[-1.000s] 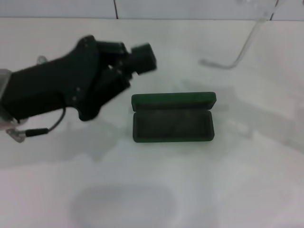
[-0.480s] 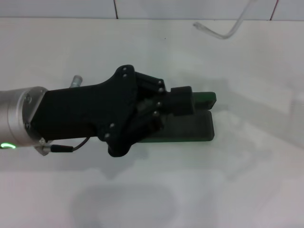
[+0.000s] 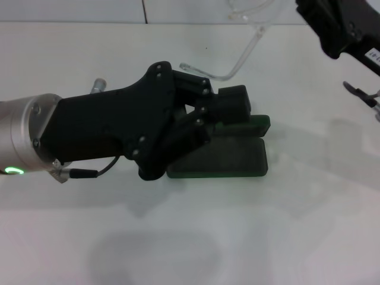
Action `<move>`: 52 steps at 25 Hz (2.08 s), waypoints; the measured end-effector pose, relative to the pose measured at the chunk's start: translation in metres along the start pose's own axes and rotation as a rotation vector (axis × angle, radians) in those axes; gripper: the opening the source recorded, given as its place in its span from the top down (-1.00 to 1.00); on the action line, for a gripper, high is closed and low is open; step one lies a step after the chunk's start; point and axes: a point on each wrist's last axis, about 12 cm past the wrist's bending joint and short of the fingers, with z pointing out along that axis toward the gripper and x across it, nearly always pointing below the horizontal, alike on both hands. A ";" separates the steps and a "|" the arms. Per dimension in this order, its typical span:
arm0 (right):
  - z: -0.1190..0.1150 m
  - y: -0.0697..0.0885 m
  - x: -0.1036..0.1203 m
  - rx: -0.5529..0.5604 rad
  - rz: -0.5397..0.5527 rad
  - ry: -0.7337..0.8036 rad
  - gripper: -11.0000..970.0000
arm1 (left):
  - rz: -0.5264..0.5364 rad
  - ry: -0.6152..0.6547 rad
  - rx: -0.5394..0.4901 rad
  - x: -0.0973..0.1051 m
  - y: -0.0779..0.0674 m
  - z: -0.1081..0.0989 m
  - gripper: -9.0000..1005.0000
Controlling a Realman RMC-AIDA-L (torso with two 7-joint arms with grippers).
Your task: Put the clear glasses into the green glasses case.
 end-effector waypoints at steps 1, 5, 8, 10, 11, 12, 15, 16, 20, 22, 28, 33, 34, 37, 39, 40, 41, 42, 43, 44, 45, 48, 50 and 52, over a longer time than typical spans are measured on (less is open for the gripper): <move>0.001 0.000 0.001 -0.005 0.003 0.006 0.88 | 0.001 -0.003 0.000 0.000 0.000 0.000 0.91; 0.002 0.002 0.004 -0.016 0.013 0.020 0.88 | 0.005 -0.012 -0.009 -0.001 0.000 -0.001 0.90; 0.002 0.004 0.006 -0.024 0.019 0.030 0.88 | 0.006 -0.015 -0.012 -0.001 0.000 -0.002 0.90; 0.002 0.005 0.007 -0.032 0.025 0.039 0.88 | 0.004 -0.017 -0.014 -0.001 0.000 -0.002 0.90; 0.002 0.006 0.008 -0.035 0.028 0.043 0.88 | 0.003 -0.018 -0.015 -0.001 0.000 -0.003 0.90; 0.002 0.006 0.009 -0.040 0.031 0.049 0.88 | 0.002 -0.019 -0.016 -0.001 0.000 -0.003 0.90; 0.002 0.008 0.011 -0.052 0.038 0.066 0.88 | 0.004 -0.026 -0.020 -0.001 0.000 -0.003 0.90; 0.003 0.009 0.012 -0.057 0.039 0.072 0.88 | 0.005 -0.029 -0.022 -0.002 0.001 -0.003 0.90; 0.005 0.011 0.015 -0.089 0.043 0.105 0.88 | 0.000 -0.032 -0.051 -0.002 0.003 -0.004 0.90; 0.005 0.012 0.018 -0.100 0.046 0.128 0.88 | -0.006 -0.030 -0.070 -0.002 0.005 -0.005 0.90; 0.010 0.013 0.023 -0.119 0.057 0.161 0.87 | -0.034 -0.032 -0.094 0.003 0.008 -0.007 0.90; 0.017 0.016 0.028 -0.158 0.068 0.196 0.87 | -0.046 -0.033 -0.107 0.006 0.010 -0.008 0.90; 0.018 0.016 0.029 -0.165 0.069 0.205 0.87 | -0.047 -0.033 -0.109 0.006 0.010 -0.008 0.90; 0.020 0.017 0.032 -0.171 0.070 0.222 0.87 | -0.048 -0.033 -0.112 0.007 0.010 -0.009 0.90; 0.019 0.017 0.032 -0.161 0.068 0.222 0.87 | -0.047 -0.037 -0.118 0.007 0.009 -0.010 0.91; 0.019 0.016 0.032 -0.153 0.066 0.219 0.87 | -0.045 -0.041 -0.126 0.007 0.009 -0.012 0.90; 0.018 0.015 0.032 -0.146 0.065 0.217 0.87 | -0.043 -0.045 -0.133 0.006 0.009 -0.013 0.90; 0.018 0.015 0.031 -0.143 0.064 0.216 0.87 | -0.039 -0.050 -0.141 0.005 0.008 -0.015 0.90; 0.017 0.015 0.031 -0.141 0.064 0.215 0.87 | -0.038 -0.053 -0.145 0.005 0.008 -0.016 0.90; 0.017 0.014 0.031 -0.140 0.063 0.216 0.87 | -0.037 -0.055 -0.148 0.005 0.008 -0.017 0.90; 0.016 0.014 0.031 -0.139 0.062 0.216 0.87 | -0.037 -0.057 -0.151 0.005 0.008 -0.018 0.90; 0.016 0.014 0.031 -0.142 0.062 0.224 0.87 | -0.037 -0.061 -0.155 0.004 0.008 -0.019 0.90; 0.016 0.015 0.032 -0.150 0.063 0.237 0.87 | -0.034 -0.063 -0.158 0.003 0.008 -0.020 0.90; 0.016 0.016 0.034 -0.159 0.065 0.251 0.87 | -0.033 -0.064 -0.159 0.003 0.008 -0.020 0.90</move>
